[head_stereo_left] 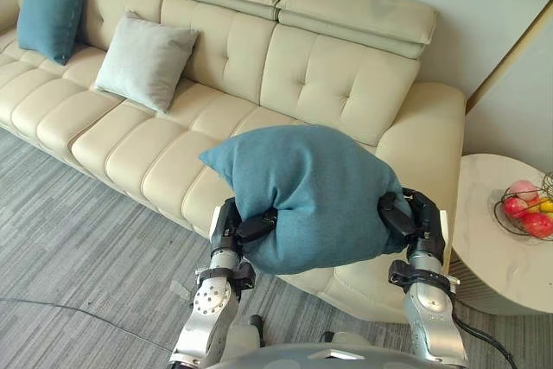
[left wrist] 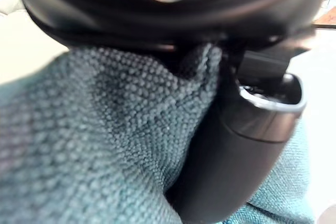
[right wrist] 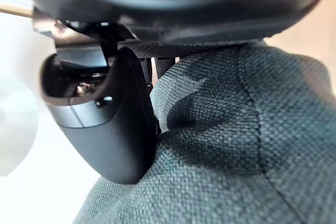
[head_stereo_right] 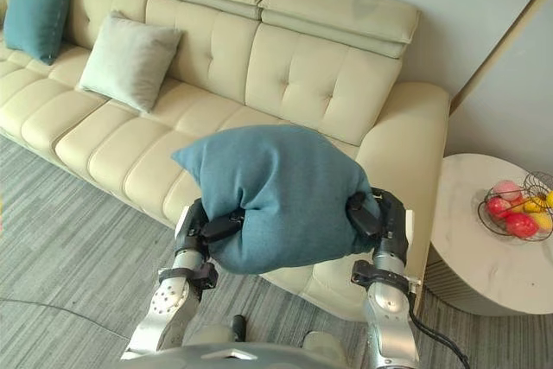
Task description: Pick up cushions and gather them together orderly.
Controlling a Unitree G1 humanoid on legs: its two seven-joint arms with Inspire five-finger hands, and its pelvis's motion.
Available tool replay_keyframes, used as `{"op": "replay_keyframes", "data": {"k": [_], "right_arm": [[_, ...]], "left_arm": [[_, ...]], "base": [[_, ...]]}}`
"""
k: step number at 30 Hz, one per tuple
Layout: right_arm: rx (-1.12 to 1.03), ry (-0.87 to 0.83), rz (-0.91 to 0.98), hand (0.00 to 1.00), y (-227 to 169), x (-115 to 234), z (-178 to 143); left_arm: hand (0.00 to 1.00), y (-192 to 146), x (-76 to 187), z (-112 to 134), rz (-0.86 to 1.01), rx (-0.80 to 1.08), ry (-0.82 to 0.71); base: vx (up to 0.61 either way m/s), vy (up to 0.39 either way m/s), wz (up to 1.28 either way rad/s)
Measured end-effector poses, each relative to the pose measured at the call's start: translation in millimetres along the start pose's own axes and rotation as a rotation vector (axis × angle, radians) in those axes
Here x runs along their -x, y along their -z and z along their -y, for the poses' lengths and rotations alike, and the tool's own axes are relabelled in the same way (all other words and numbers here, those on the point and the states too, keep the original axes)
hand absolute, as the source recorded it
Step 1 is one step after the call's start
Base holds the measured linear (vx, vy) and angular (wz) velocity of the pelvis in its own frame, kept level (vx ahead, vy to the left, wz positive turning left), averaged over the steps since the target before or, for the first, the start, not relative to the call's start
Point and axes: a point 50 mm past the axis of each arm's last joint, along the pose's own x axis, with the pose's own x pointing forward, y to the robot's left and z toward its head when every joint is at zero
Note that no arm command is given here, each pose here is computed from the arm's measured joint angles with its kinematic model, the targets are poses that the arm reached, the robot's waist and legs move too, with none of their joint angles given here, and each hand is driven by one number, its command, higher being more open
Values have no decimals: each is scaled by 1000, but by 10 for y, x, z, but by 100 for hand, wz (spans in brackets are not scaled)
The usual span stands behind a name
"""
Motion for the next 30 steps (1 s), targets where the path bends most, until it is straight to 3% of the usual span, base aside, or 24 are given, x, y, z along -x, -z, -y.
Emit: {"op": "replay_keyframes", "data": {"k": [11,30], "right_arm": [[-24,-21,100,0,-242,104,-12],[-24,5,-2,0,-23,84,-46]], "left_arm": [[0,19,201,-36,-1,72,-41],[0,47,201,-28,-18,33,-12]], "base": [[48,-7,4],[-28,50,-37]]}}
